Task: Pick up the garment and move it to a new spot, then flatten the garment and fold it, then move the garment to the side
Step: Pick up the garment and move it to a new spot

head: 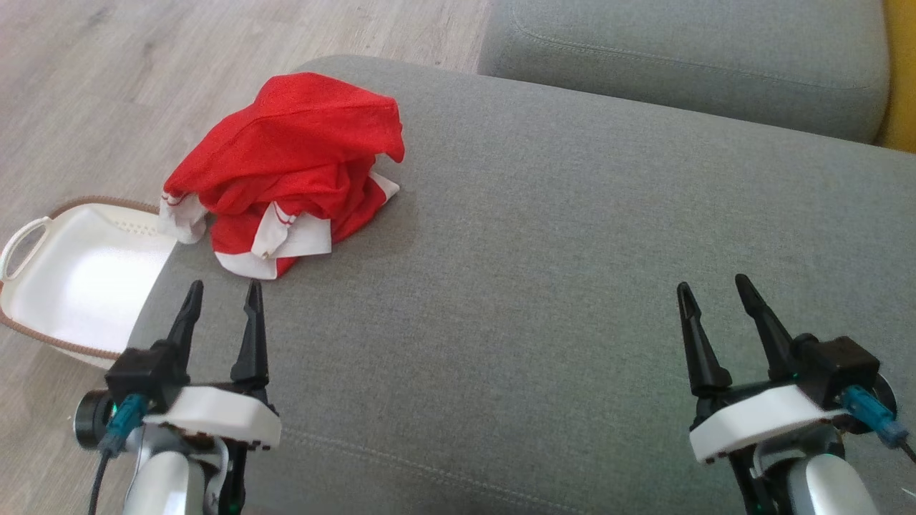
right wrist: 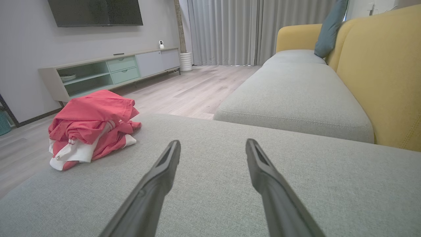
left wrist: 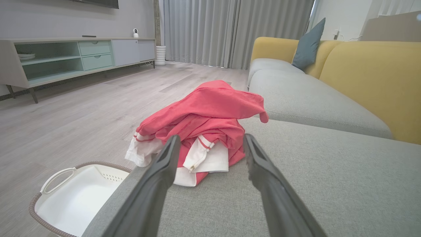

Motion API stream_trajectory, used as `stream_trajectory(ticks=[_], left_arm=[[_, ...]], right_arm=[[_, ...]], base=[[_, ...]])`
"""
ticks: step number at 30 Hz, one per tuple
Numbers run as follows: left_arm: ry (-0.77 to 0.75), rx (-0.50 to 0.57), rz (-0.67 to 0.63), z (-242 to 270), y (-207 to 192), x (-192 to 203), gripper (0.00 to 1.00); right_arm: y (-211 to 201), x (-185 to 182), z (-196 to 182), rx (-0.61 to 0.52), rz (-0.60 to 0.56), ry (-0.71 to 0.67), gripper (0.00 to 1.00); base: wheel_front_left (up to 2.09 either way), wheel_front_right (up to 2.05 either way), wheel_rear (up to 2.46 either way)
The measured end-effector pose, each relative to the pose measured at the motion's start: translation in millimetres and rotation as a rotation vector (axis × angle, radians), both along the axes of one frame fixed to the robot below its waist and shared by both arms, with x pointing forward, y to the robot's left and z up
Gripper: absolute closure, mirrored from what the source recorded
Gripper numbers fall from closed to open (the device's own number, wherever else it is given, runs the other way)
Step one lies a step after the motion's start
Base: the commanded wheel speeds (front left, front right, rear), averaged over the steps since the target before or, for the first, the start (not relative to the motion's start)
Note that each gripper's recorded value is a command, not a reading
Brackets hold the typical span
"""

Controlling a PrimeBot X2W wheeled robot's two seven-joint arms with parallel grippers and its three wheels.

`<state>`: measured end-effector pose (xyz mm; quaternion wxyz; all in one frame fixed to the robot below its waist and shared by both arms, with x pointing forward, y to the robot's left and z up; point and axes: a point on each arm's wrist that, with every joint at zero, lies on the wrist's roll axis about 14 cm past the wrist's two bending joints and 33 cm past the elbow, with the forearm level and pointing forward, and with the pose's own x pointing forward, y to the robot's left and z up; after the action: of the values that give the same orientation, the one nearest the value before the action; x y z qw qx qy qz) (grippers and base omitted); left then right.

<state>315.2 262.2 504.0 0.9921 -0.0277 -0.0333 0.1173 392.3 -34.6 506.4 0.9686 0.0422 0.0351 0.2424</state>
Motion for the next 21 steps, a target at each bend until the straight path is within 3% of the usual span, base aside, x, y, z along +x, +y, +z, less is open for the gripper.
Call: stream_trajectory(ticks=[13,21], left_arm=[[0.034,0.000,-0.061,-9.3,-10.8,13.4,0.00],[-0.051,0.088,-0.163,31.2,-12.4,79.0,0.00]], right_arm=[[-5.4,4.2,-12.6,-0.004,-0.015,0.041,0.00],[-7.4,27.1,-21.5,-0.027,-0.027,0.059,0.00]], base=[[0.00,0.00,0.00],[0.00,0.00,0.00]])
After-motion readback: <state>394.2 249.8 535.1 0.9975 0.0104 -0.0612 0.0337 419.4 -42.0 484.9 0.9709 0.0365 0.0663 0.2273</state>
